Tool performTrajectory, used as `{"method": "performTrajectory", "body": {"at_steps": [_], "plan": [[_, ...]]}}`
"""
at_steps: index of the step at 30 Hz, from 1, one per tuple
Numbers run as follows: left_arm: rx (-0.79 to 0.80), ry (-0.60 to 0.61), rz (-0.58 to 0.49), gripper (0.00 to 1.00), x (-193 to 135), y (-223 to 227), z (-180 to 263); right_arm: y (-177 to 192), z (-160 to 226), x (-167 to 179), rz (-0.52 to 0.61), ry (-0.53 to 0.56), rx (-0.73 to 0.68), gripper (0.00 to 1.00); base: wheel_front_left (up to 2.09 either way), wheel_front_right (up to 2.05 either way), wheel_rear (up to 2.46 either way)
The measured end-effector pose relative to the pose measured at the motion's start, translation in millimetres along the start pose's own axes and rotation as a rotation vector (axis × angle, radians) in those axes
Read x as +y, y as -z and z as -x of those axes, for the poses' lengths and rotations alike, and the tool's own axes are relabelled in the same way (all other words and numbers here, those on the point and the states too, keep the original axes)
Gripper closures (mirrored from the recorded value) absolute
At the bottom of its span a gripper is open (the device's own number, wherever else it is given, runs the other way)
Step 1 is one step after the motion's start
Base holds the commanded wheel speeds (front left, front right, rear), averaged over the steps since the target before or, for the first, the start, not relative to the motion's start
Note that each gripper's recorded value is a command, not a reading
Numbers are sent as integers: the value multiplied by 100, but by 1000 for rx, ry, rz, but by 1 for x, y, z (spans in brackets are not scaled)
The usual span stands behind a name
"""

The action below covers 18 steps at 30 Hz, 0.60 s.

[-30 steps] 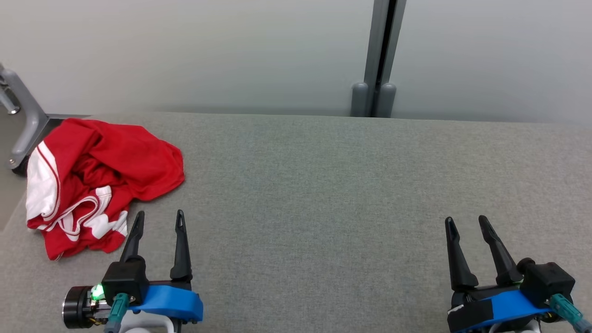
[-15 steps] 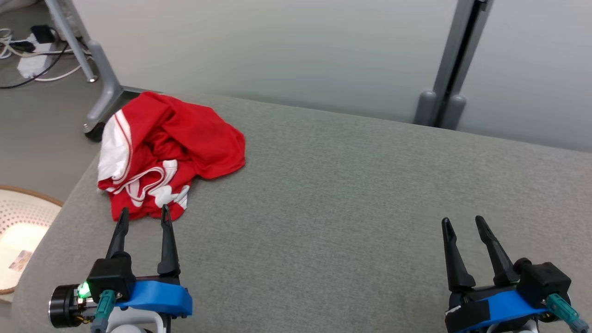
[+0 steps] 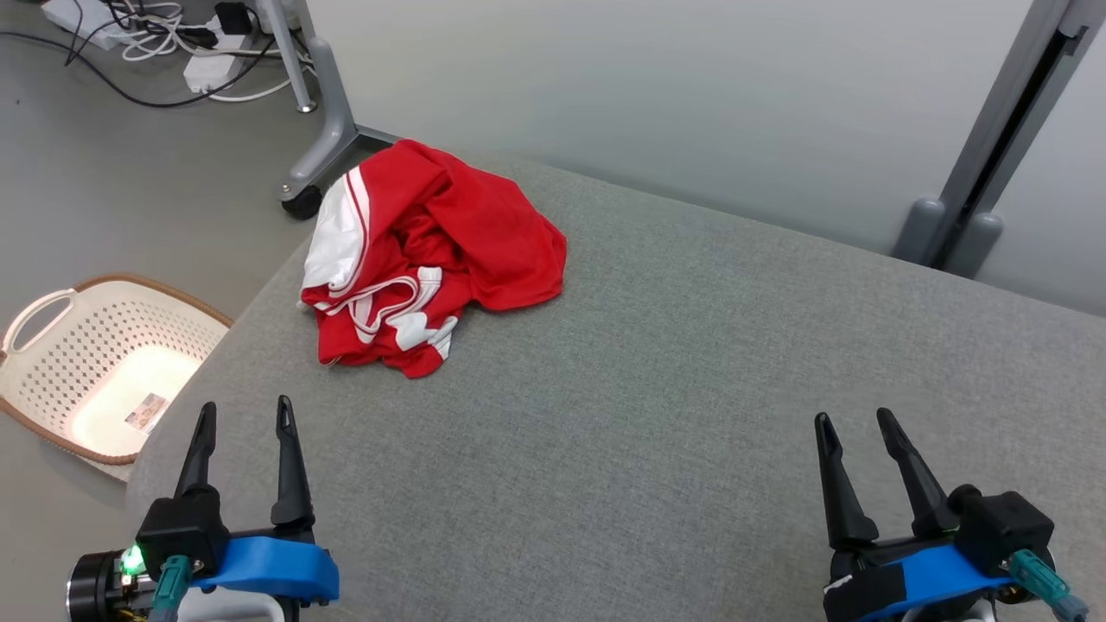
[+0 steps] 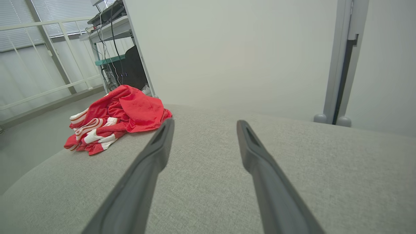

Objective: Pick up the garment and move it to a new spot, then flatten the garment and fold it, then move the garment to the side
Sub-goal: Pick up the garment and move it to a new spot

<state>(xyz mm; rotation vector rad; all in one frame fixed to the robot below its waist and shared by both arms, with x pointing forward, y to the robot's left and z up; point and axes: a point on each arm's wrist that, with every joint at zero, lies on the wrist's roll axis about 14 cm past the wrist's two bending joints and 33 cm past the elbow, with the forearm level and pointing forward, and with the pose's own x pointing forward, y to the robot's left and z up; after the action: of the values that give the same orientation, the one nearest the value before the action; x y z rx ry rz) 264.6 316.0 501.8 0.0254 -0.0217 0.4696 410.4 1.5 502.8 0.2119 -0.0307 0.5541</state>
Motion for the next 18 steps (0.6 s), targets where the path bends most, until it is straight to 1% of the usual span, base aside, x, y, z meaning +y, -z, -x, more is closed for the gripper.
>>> {"method": "performTrajectory", "body": {"at_steps": [5, 10, 14, 18], "plan": [[2, -22, 2, 0, 7, 0, 1, 5, -3, 5, -6, -17, 11, 0, 0, 0, 0], [0, -10, -4, 0, 4, -1, -8, 7, -2, -2, -5, 1, 15, 0, 0, 0, 0], [-52, 15, -17, 0, -2, -19, -34, 9, -1, -17, 11, 35, 20, 0, 0, 0, 0], [-118, 41, -37, 0, -8, -44, -71, 10, -4, -33, 24, 70, 21, 0, 0, 0, 0]]}}
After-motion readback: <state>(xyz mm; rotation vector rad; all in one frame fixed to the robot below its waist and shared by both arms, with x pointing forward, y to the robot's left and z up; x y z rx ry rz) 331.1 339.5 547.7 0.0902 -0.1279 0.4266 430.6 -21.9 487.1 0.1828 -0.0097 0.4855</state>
